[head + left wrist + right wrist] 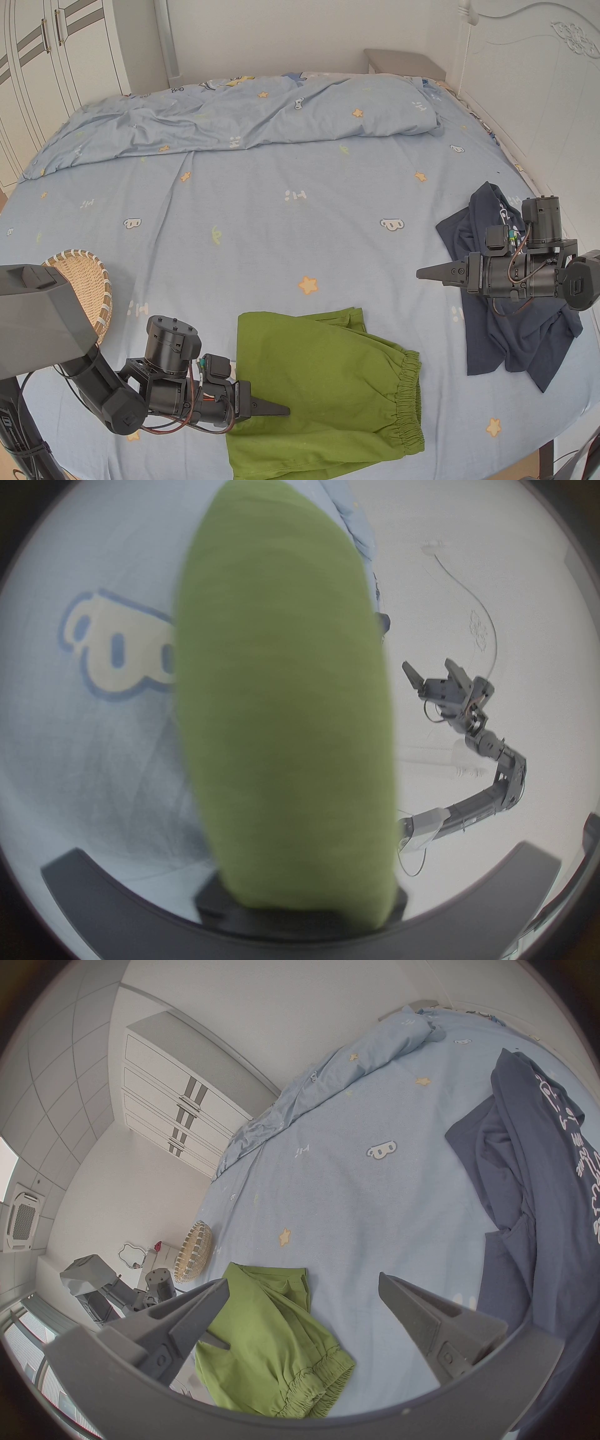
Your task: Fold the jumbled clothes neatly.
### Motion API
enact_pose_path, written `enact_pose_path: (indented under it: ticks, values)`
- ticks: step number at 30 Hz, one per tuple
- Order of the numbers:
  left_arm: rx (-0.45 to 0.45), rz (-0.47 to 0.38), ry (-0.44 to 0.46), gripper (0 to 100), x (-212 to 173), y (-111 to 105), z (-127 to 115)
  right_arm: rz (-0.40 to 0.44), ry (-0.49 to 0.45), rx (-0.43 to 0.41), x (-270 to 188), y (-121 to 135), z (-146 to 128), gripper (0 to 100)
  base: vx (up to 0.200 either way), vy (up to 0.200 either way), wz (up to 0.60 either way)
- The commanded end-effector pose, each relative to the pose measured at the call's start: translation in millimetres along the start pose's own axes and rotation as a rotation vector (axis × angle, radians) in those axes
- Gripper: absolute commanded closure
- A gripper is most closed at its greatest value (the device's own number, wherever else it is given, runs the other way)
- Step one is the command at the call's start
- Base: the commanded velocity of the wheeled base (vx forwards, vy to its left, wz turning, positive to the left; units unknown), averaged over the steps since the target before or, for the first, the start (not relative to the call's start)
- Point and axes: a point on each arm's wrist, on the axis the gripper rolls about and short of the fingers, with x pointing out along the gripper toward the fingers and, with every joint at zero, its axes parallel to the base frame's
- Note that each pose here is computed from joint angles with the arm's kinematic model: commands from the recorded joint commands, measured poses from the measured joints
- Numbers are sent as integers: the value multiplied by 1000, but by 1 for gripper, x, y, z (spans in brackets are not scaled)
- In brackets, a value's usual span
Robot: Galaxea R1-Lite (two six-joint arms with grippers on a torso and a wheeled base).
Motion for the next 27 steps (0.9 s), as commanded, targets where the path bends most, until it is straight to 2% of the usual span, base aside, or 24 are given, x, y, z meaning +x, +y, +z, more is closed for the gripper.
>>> enact_pose_path:
  ticks: [1,3,5,6,7,9,10,11,12,15,21,27]
  values:
    - [-12,-39,-104,100,-24,-13,19,-1,-1,1,0,-1,0,0,0,0,0]
    - [-12,-56,-141,100,-35,-23,28,-3,-4,1,0,-1,1,0,0,0,0]
    - [-15,-63,-184,100,-61,-53,51,-4,-6,2,-1,-2,2,0,0,0,0]
    - [-20,-60,-182,100,-64,-56,53,-4,-6,2,-1,-2,2,0,0,0,0]
    - [-50,-32,-174,100,-83,-80,69,-3,-4,2,-1,-1,2,0,0,0,0]
    - [-55,-24,-171,100,-89,-87,73,-3,-3,3,-1,-1,1,0,0,0,0]
    - [-68,20,-153,100,-105,-101,85,-4,-2,4,-1,-2,1,0,0,0,0]
    - [-68,20,-153,100,-105,-101,85,-4,-2,4,-1,-2,1,0,0,0,0]
    - [-51,65,-133,100,-118,-102,89,-5,-2,6,-1,-2,1,0,0,0,0]
    - [-6,85,-109,100,-130,-97,94,-5,-1,6,-1,-2,1,0,0,0,0]
    - [-32,80,-89,100,-133,-91,105,-1,4,4,0,0,0,0,0,0,0]
    - [-43,87,-113,100,-146,-95,107,-3,1,5,0,-1,1,0,0,200,0]
